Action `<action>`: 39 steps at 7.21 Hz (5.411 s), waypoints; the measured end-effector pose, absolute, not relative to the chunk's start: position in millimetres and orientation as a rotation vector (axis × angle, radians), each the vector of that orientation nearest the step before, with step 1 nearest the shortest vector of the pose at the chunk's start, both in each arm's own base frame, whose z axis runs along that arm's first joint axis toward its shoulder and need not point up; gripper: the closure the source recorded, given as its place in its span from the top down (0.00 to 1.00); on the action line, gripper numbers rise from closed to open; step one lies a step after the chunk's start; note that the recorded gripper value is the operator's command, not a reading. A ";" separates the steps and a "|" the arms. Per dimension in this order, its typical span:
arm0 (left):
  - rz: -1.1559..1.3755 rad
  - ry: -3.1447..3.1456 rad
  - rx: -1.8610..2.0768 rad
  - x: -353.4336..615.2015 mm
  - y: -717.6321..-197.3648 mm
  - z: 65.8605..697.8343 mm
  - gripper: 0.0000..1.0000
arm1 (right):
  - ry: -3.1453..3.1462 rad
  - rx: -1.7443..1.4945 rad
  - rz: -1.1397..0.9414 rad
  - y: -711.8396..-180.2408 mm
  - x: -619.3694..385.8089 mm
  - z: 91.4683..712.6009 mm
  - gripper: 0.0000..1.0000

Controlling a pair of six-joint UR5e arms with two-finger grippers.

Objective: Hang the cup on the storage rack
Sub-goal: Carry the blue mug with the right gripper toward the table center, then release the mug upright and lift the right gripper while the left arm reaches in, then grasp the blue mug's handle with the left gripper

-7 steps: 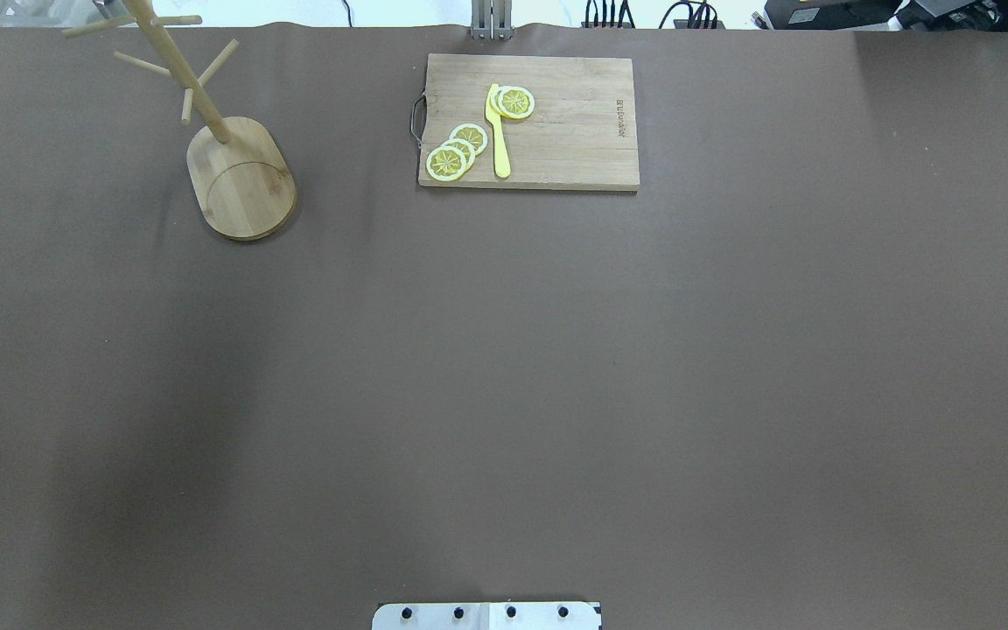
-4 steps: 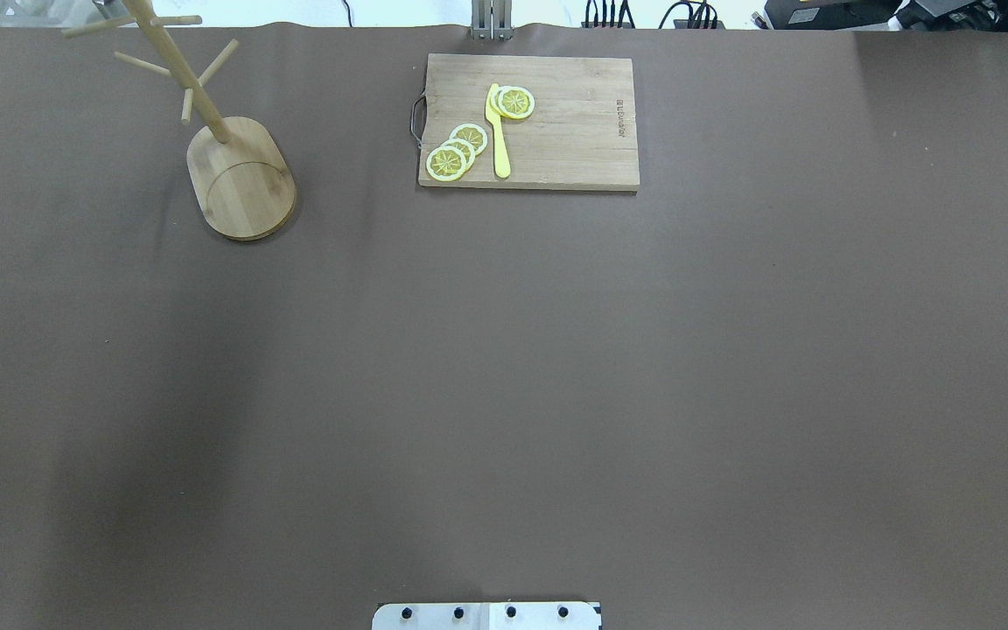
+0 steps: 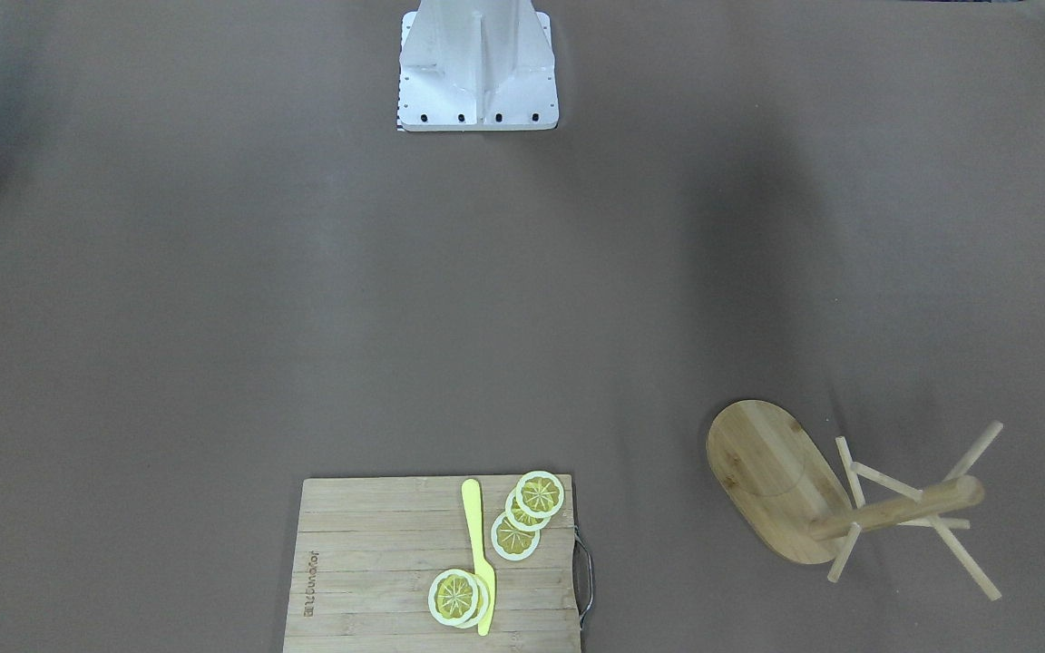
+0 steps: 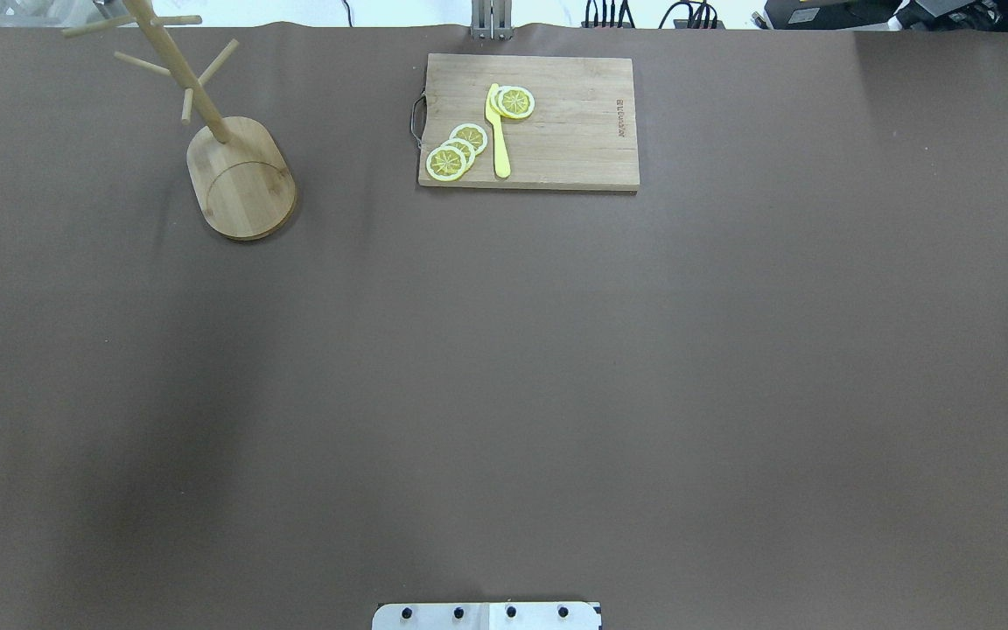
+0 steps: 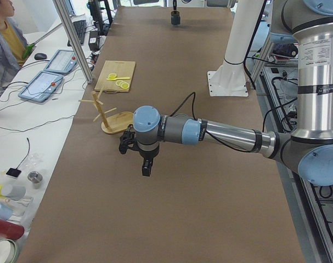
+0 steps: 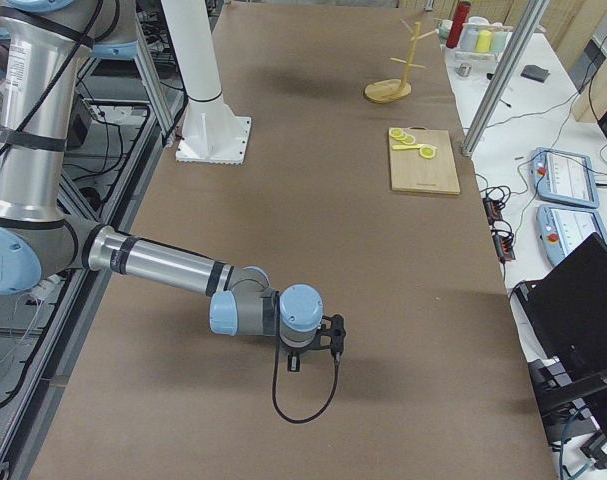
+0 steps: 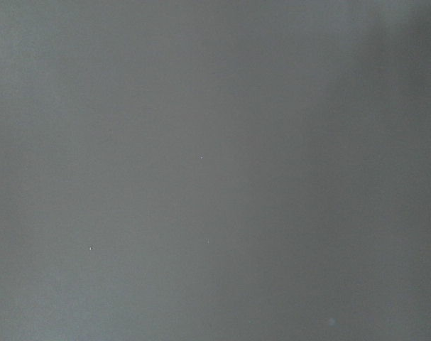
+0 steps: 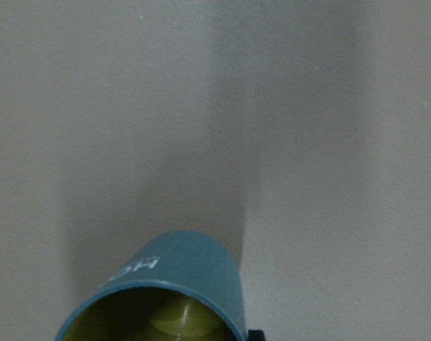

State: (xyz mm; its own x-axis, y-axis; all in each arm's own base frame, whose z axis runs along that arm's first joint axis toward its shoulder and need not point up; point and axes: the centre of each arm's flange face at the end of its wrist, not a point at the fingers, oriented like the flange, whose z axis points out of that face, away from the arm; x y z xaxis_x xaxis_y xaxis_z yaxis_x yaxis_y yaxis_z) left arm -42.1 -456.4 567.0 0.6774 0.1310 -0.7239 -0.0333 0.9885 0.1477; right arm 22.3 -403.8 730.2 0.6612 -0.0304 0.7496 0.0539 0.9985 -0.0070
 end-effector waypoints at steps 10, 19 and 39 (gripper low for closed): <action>0.166 0.870 0.275 -35.1 -460.7 548.6 0.97 | -0.997 0.046 -0.144 -466.5 -320.3 366.5 0.00; 0.244 0.946 0.374 27.8 -472.3 514.6 0.97 | -0.963 0.071 -0.052 -421.2 -540.4 193.0 0.11; 0.682 1.380 0.917 501.2 -361.1 321.1 0.87 | -0.906 0.109 -0.092 -488.3 -406.8 294.7 0.99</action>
State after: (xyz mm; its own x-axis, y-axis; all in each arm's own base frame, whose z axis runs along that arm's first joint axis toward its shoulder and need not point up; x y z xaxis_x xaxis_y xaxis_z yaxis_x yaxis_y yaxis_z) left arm 501.2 -361.1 321.1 0.1005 0.8517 -0.5143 0.1089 0.5044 0.8566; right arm -406.8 -488.3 294.7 0.6139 -0.1253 0.7793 0.0337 0.9906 0.1327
